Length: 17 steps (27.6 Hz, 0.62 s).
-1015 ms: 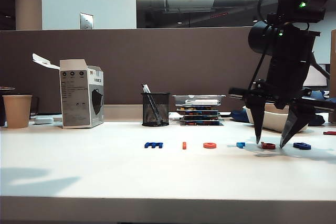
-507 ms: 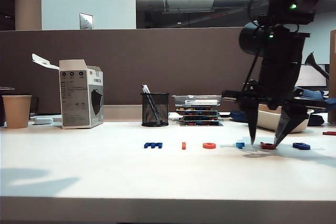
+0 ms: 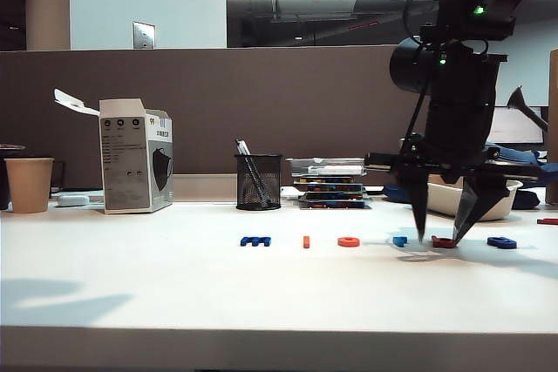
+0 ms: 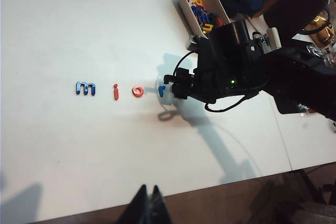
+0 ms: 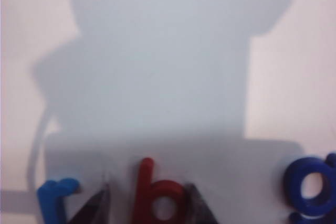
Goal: Select the appropriate letters from the row of letter magnets placed on the table to arrange into the word "big".
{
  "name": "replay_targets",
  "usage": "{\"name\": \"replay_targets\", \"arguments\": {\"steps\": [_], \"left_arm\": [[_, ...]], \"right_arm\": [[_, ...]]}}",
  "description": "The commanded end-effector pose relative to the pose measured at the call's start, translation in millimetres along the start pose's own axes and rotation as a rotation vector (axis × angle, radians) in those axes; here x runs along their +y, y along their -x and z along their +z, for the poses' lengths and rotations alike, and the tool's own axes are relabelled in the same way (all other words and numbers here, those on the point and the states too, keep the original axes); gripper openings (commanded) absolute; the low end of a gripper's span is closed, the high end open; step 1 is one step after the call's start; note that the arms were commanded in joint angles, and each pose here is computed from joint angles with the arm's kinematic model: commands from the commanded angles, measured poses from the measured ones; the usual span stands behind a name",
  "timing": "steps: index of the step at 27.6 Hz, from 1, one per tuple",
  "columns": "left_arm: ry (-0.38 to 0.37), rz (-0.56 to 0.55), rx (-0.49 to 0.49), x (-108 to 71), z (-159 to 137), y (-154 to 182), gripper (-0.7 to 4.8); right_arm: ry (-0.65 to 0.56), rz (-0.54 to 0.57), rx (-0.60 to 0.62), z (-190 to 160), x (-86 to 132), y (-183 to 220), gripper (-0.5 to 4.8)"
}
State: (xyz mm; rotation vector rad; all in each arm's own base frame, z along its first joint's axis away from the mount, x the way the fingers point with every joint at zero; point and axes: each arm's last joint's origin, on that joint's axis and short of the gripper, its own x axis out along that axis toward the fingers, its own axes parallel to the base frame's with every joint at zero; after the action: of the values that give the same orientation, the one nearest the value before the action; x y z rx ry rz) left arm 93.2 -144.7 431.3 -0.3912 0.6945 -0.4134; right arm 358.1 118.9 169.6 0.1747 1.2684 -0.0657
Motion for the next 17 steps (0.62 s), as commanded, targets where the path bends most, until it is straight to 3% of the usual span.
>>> {"name": "replay_targets", "arguments": {"steps": [1,7,10,17], "left_arm": [[0.009,-0.010,-0.015,-0.8,1.7,1.5,-0.04],[0.009,-0.010,-0.015,-0.8,1.8,1.5,-0.04],[0.009,-0.010,-0.015,-0.8,1.7,1.5,-0.04],[0.009,-0.010,-0.015,-0.8,1.8,1.5,-0.04]], "right_arm": [[0.003,-0.044,0.141,-15.3,-6.0,-13.3,1.14],[0.014,-0.054,0.154,-16.5,-6.7,-13.6,1.07],[0.013,-0.053,0.153,-16.4,-6.8,-13.6,0.71],[0.013,-0.052,0.149,-16.0,-6.6,-13.7,0.72]]}}
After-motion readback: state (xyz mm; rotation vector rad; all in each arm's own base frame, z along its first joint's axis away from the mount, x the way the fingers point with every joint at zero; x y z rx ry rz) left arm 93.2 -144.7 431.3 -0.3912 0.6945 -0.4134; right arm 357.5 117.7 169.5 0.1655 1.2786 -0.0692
